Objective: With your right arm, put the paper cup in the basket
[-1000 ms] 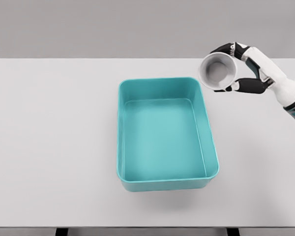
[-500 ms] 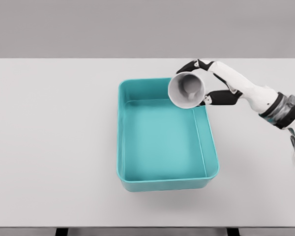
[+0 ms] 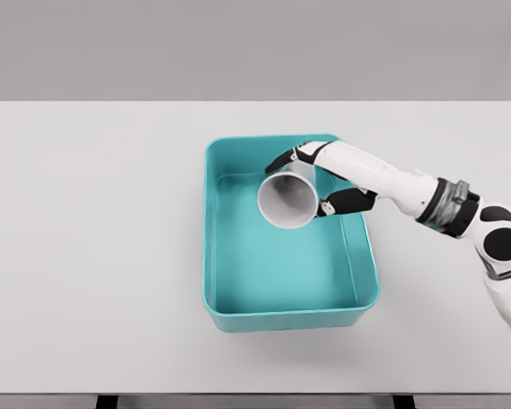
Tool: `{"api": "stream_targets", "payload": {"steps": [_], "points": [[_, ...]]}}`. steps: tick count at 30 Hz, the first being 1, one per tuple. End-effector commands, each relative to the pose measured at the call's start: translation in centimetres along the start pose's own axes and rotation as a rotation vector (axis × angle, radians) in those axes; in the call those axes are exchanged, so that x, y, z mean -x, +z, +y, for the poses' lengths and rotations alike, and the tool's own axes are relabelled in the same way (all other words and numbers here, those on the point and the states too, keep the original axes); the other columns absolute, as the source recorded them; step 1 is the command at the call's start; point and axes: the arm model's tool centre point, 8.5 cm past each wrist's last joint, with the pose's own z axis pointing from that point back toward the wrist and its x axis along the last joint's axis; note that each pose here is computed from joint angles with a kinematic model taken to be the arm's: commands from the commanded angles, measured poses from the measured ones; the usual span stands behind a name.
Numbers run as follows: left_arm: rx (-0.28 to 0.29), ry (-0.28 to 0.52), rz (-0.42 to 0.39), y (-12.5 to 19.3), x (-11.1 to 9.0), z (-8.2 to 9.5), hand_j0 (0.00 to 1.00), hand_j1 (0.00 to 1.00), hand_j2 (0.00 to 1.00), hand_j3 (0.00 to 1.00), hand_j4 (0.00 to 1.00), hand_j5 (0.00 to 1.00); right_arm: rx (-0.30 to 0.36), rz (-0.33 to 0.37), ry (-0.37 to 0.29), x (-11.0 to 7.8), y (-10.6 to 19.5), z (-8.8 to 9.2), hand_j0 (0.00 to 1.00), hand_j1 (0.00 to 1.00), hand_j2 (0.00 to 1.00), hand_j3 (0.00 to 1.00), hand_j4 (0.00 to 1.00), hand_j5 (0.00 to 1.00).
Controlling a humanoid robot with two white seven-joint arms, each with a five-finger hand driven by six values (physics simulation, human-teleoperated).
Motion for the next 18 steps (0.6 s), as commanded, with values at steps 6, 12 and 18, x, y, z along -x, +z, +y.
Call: {"api": "stream_targets", "payload": {"steps": [6, 12, 18], "points": [[0.000, 0.000, 0.000, 0.0, 0.0, 0.0, 1.00, 1.00, 1.00, 1.00, 1.00, 1.00, -0.010, 0.002, -0.002, 0.0, 0.0, 0.1, 0.98, 0.98, 0.98, 0.98, 0.98, 0.98], [-0.001, 0.000, 0.000, 0.0, 0.0, 0.0, 1.00, 1.00, 1.00, 1.00, 1.00, 1.00, 0.031, 0.031, 0.020, 0.3, 1.4, -2.1, 0.99, 0.99, 0.99, 0.99, 0.99, 0.99], [0.000, 0.000, 0.000, 0.0, 0.0, 0.0, 1.00, 1.00, 1.00, 1.00, 1.00, 1.00, 0.181, 0.008, -0.068, 0.3, 6.6, -7.2, 1.00, 1.00, 1.00, 1.00, 1.00, 1.00]]}}
